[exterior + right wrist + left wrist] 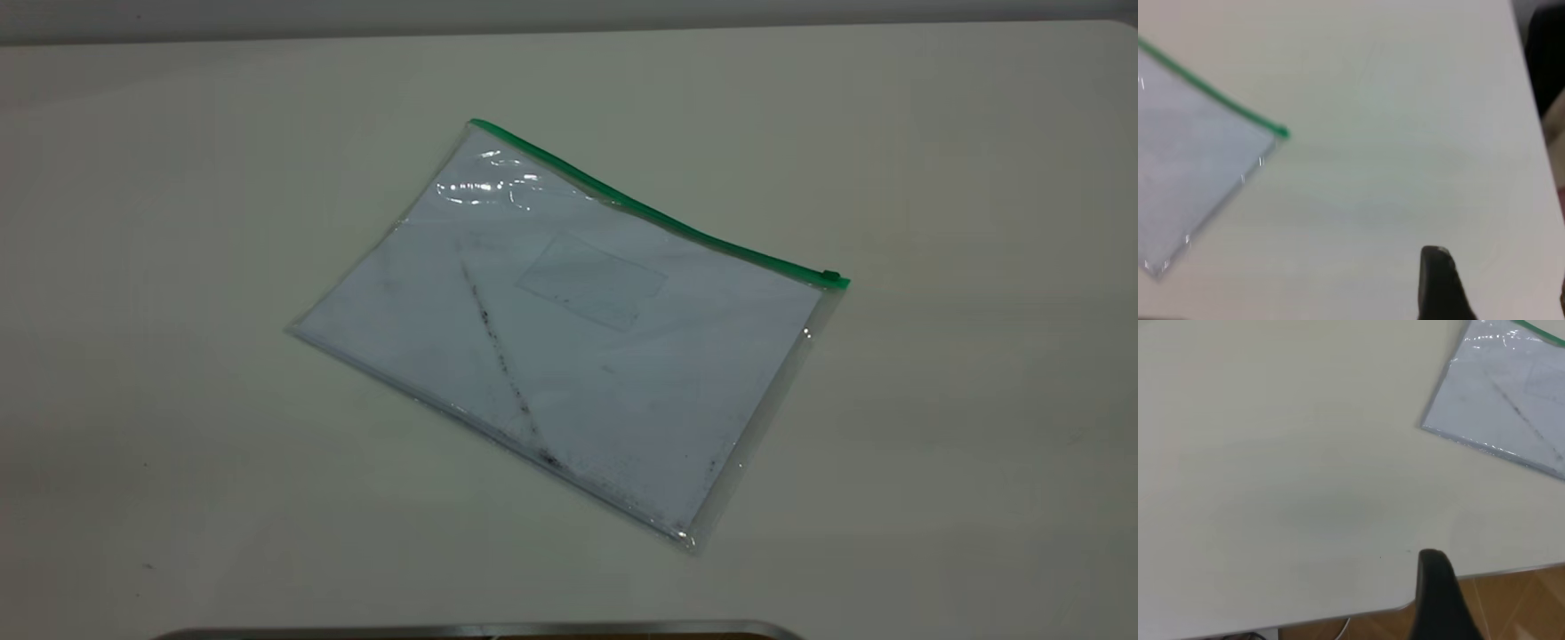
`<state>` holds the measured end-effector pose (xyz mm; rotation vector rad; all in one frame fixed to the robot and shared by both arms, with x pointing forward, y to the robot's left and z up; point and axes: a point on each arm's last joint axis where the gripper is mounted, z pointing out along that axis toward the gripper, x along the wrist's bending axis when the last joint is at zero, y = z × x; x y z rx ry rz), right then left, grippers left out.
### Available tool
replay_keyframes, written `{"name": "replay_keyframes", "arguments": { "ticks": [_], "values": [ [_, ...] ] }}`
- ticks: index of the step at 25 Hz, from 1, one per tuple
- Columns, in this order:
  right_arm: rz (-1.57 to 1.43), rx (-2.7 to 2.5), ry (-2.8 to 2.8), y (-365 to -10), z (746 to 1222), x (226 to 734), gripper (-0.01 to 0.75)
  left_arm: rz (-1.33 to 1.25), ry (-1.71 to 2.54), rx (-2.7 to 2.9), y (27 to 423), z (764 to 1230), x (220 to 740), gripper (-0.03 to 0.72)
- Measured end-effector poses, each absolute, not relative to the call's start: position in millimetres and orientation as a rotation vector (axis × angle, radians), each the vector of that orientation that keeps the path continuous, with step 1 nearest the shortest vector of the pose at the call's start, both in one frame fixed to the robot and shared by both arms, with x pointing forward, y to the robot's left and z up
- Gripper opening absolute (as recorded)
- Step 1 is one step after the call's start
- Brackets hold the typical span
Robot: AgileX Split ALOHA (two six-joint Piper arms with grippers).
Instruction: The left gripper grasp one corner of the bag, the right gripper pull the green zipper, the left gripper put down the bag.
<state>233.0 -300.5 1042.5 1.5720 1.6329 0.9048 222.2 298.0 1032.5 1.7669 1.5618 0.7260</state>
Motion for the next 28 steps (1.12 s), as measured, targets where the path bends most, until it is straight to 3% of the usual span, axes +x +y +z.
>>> {"name": "replay_keyframes", "arguments": {
  "ticks": [28],
  "values": [
    [0.905,1.574,1.618,-300.5,1041.9,230.7,0.462,0.773,1.659,1.701,296.5,1032.4,222.2,0.509]
  ]
}}
